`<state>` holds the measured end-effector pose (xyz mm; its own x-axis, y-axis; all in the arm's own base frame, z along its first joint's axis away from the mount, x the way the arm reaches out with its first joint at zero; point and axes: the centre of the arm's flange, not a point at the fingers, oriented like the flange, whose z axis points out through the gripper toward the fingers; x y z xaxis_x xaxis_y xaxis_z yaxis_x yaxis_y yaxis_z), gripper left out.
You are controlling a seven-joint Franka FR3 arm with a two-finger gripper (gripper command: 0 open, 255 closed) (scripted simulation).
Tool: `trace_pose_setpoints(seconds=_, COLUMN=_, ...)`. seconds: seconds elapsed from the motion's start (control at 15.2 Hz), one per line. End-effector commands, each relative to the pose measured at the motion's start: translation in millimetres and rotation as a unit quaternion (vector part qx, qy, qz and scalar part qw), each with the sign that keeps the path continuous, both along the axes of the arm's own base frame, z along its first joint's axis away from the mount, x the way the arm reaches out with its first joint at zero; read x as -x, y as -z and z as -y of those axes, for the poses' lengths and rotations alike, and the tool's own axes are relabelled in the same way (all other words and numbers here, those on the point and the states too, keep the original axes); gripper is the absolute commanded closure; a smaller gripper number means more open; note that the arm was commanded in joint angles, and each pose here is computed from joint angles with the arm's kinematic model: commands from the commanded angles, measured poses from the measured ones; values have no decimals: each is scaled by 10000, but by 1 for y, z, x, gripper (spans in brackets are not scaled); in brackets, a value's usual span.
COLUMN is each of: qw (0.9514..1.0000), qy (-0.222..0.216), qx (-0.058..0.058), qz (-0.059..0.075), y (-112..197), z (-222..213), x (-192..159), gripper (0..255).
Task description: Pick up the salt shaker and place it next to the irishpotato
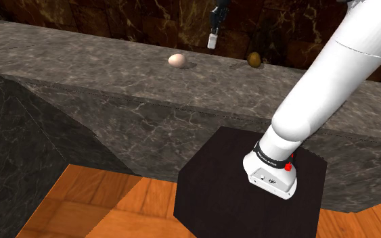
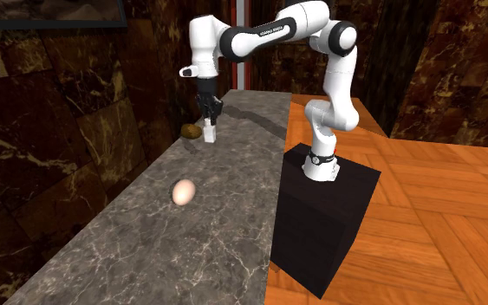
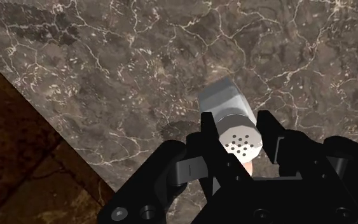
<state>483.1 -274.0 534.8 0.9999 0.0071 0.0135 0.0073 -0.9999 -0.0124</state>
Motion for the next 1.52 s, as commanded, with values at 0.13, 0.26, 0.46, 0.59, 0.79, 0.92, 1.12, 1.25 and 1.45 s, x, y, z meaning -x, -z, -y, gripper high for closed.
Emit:
trace_pose_setpoints(seconds=0.13, qw=10000, qy=-10, qx=5, qz=0, y=0, z=54, x=2, gripper=255)
trace_pose_setpoints(seconds=0.26, qw=10000, qy=-10, qx=5, qz=0, y=0, z=81, x=3, gripper=255)
trace_pose_setpoints(seconds=0.46, qw=10000, qy=-10, qx=5, qz=0, y=-1, z=120, x=5, gripper=255)
trace_pose_setpoints(seconds=0.59, qw=10000, qy=-10, qx=5, qz=0, y=-1, z=147, x=6, gripper=255)
trace_pose_setpoints(seconds=0.79, qw=10000, qy=-10, qx=5, qz=0, y=-1, z=186, x=8, gripper=255)
trace_pose_setpoints(seconds=0.92, qw=10000, qy=-10, qx=5, qz=0, y=-1, z=213, x=9, gripper=255)
trace_pose_setpoints(seconds=1.12, qw=10000, qy=-10, qx=5, qz=0, y=9, z=229, x=10, gripper=255)
trace_pose_setpoints(seconds=1.25, qw=10000, qy=-10, qx=5, qz=0, y=20, z=229, x=10, gripper=255)
trace_pose_setpoints(seconds=1.45, qw=10000, qy=-10, qx=5, qz=0, y=36, z=229, x=10, gripper=255)
